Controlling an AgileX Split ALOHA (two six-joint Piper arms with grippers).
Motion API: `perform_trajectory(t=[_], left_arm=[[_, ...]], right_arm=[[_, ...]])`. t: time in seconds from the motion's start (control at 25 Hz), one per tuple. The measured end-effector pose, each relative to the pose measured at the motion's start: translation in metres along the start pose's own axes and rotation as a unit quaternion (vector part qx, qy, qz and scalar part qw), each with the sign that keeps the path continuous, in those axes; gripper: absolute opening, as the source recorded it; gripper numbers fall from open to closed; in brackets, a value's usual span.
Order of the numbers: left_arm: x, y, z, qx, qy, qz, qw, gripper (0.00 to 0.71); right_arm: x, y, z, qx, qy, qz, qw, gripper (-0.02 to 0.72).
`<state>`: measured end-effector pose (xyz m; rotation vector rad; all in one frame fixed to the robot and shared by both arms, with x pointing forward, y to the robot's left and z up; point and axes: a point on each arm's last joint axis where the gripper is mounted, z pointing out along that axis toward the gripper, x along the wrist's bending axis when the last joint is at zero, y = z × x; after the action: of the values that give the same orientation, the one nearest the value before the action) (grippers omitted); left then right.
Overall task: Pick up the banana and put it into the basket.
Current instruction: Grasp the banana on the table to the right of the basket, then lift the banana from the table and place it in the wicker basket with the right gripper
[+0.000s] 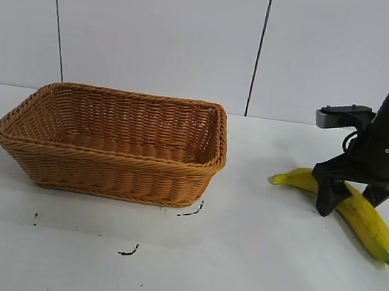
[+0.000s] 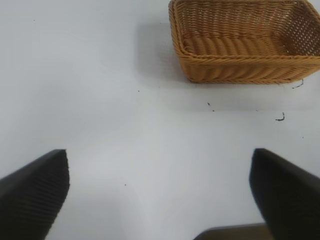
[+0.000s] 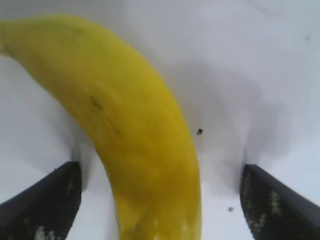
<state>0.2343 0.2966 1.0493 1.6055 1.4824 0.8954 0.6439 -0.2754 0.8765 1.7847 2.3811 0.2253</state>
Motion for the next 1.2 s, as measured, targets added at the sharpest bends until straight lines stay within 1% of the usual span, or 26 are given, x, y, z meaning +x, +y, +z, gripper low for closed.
perform_trajectory(t=[0.12, 0.24, 0.32, 0.44, 0.56, 0.8, 1.0, 1.12, 1.2], left_arm=[[0.0, 0.0, 0.0, 0.0, 0.0, 0.0, 1.0, 0.695], [0.0, 0.0, 0.0, 0.0, 0.0, 0.0, 1.0, 0.695], [0.0, 0.0, 0.0, 0.0, 0.0, 0.0, 1.0, 0.695], [0.0, 0.0, 0.0, 0.0, 0.0, 0.0, 1.0, 0.695], [0.0, 0.0, 0.0, 0.0, 0.0, 0.0, 1.0, 0.695], [0.0, 0.0, 0.0, 0.0, 0.0, 0.0, 1.0, 0.695], [0.0, 0.0, 0.0, 0.0, 0.0, 0.0, 1.0, 0.695], [0.0, 0.0, 0.0, 0.0, 0.0, 0.0, 1.0, 0.695], [0.0, 0.0, 0.0, 0.0, 0.0, 0.0, 1.0, 0.695]], right_arm=[[-0.001, 0.004, -0.006, 0.009, 0.001, -0.002, 1.0, 0.318], [-0.003, 0.013, -0.027, 0.015, 0.004, -0.002, 1.0, 0.318], [-0.004, 0.023, -0.051, 0.02, 0.008, 0.0, 1.0, 0.318], [-0.005, 0.04, -0.087, 0.026, 0.025, 0.006, 0.999, 0.318], [-0.006, 0.056, -0.117, 0.012, 0.033, 0.007, 0.999, 0.318], [-0.009, 0.078, -0.158, -0.048, 0.021, -0.007, 0.999, 0.318], [0.0, 0.095, -0.177, -0.09, 0.011, -0.045, 0.995, 0.318], [0.029, 0.11, -0.178, -0.108, 0.014, -0.098, 0.989, 0.318], [0.055, 0.12, -0.175, -0.118, 0.019, -0.143, 0.982, 0.318]])
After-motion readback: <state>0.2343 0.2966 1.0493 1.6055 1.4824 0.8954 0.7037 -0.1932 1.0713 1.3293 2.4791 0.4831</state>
